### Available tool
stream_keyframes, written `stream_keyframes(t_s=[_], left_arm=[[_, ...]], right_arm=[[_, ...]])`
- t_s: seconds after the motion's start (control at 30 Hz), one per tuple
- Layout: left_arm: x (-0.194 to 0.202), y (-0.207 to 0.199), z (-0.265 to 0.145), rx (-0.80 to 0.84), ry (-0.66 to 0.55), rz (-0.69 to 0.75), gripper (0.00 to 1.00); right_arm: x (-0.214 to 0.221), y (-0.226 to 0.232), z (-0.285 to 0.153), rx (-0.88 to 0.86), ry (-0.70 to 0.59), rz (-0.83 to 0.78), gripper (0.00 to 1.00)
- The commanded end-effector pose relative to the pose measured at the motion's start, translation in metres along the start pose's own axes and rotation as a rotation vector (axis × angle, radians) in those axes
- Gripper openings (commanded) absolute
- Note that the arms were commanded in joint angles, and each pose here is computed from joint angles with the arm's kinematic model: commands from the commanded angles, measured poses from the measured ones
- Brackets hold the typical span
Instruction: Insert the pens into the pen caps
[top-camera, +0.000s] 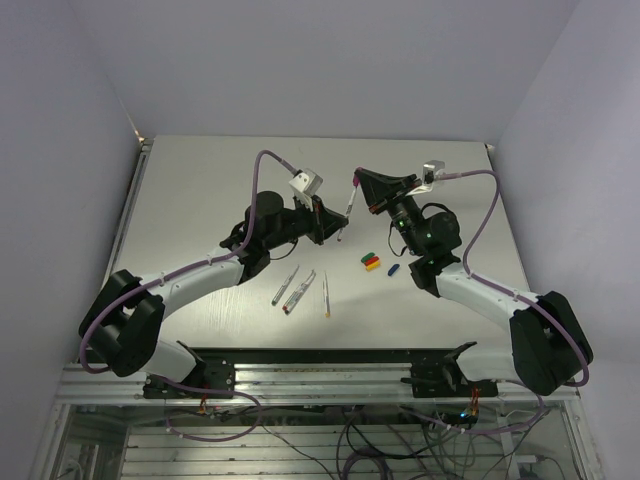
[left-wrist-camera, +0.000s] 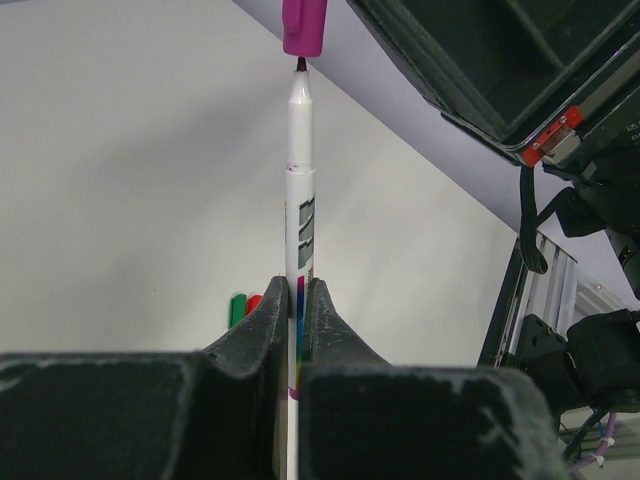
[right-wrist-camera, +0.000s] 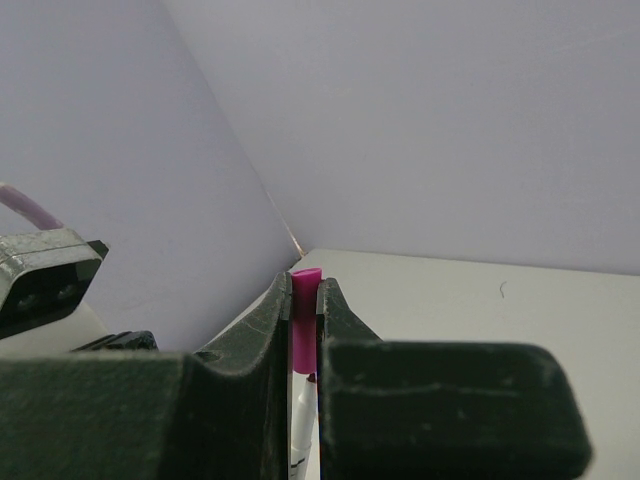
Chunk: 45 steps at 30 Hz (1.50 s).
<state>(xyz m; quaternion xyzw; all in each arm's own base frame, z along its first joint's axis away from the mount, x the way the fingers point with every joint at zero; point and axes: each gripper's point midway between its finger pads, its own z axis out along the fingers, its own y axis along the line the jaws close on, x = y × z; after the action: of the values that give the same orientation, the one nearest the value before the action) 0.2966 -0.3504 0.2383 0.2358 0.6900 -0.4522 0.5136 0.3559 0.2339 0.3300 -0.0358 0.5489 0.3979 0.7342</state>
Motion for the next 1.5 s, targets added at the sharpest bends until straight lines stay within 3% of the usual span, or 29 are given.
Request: stream_keyframes(t_s=[0.0, 0.63, 1.03, 1.27, 1.47], left_arm=[[-0.010, -0.004, -0.002, 0.004, -0.032, 0.025, 0.07], [-0.022, -0.003, -0.004, -0.010, -0.092, 0.020, 0.07], [-0.051, -0.004, -0.011, -0.022, -0.217, -0.002, 0.07], [-0.077, 0.006, -0.019, 0.019, -0.343, -0.108, 0.07], [-0.091, 0.018, -0.024, -0.049, -0.385, -0.093, 0.07]], right_arm=[[0.009, -0.003, -0.002, 0.006, 0.017, -0.001, 0.00], [0.027, 0.000, -0.012, -0.013, 0.076, 0.056, 0.00], [0.073, 0.001, -0.026, -0.042, 0.235, 0.131, 0.00], [0.104, 0.002, -0.038, -0.045, 0.358, 0.111, 0.00], [0.127, 0.000, -0.048, -0.015, 0.437, 0.083, 0.00]])
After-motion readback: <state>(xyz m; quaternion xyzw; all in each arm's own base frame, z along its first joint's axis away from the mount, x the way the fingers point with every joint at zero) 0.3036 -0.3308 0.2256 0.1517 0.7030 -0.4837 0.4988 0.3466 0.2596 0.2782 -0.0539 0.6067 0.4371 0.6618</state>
